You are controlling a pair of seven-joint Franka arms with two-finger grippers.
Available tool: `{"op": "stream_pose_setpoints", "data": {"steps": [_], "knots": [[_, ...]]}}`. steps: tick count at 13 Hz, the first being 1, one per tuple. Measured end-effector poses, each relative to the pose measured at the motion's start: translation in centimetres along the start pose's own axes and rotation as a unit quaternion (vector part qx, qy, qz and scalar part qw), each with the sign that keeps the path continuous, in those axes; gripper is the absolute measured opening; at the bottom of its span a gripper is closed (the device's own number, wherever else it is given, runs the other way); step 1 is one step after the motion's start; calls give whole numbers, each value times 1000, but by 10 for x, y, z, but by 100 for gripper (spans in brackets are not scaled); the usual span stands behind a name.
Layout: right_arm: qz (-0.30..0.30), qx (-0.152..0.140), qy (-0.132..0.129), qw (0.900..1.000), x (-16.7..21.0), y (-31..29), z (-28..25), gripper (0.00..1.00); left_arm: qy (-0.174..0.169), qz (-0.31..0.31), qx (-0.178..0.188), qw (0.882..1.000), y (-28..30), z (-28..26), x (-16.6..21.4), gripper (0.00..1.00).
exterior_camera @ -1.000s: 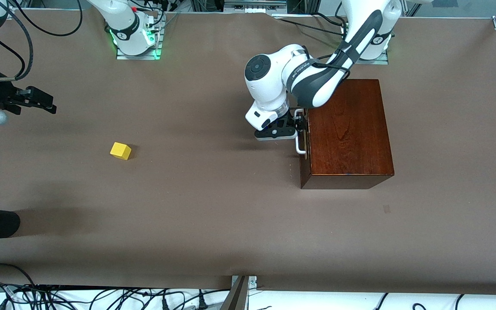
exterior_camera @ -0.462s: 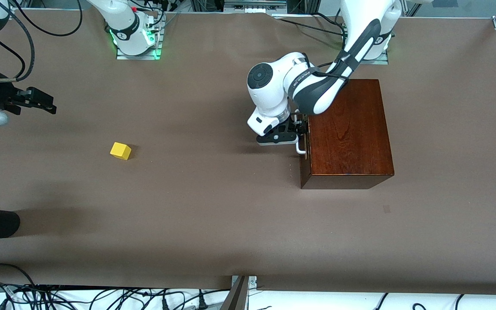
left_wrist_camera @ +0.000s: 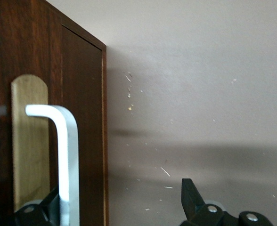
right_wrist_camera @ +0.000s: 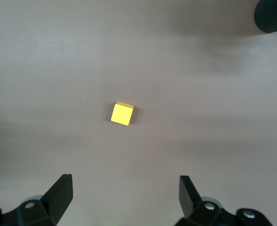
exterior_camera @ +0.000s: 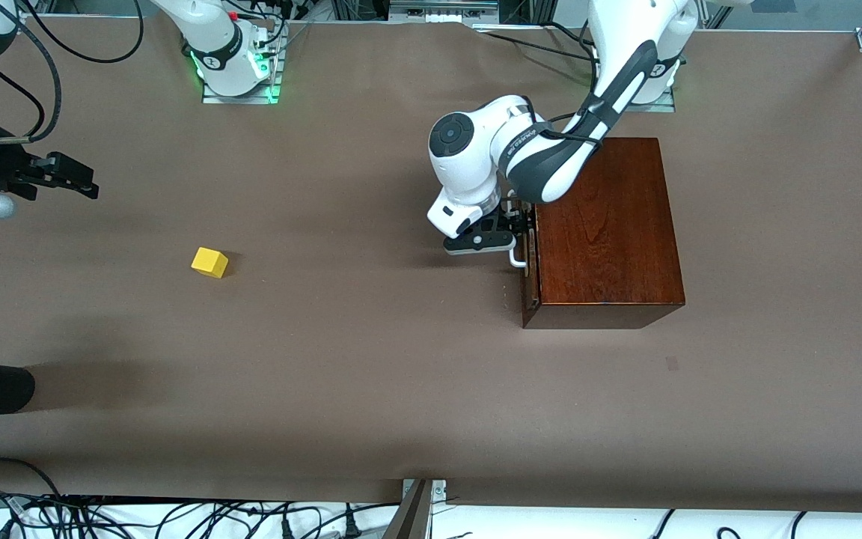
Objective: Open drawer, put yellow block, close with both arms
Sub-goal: 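Pull the drawer open with the left gripper while the right gripper reaches the cube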
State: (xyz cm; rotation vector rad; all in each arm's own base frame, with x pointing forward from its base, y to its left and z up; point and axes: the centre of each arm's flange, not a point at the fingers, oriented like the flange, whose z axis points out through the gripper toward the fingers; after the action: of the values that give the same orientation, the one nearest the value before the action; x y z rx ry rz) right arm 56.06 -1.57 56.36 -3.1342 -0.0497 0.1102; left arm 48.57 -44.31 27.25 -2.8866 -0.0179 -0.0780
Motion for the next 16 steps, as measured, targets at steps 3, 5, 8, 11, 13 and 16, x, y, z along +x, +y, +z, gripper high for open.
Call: {"op": "stream_pose_setpoints", "data": {"steps": [3,5,8,11,13,16], "knots": [[0,0,0,1000,0,0,0,100,6,-9,-17,1000,11,-7,-5,100],[0,0,0,1000,0,0,0,100,11,-13,-30,999,26,-15,-10,100],[0,0,1,1000,1,0,6,100,21,-15,-36,999,52,-24,-23,100],[0,0,-1,1000,2,0,18,100,24,-20,-34,999,65,-24,-24,100],[-1,0,-2,1000,3,-1,28,100,22,-30,-29,999,70,-24,-23,100],[-4,0,-3,1000,4,-4,51,100,18,-39,-45,998,83,-31,-22,100]]}}
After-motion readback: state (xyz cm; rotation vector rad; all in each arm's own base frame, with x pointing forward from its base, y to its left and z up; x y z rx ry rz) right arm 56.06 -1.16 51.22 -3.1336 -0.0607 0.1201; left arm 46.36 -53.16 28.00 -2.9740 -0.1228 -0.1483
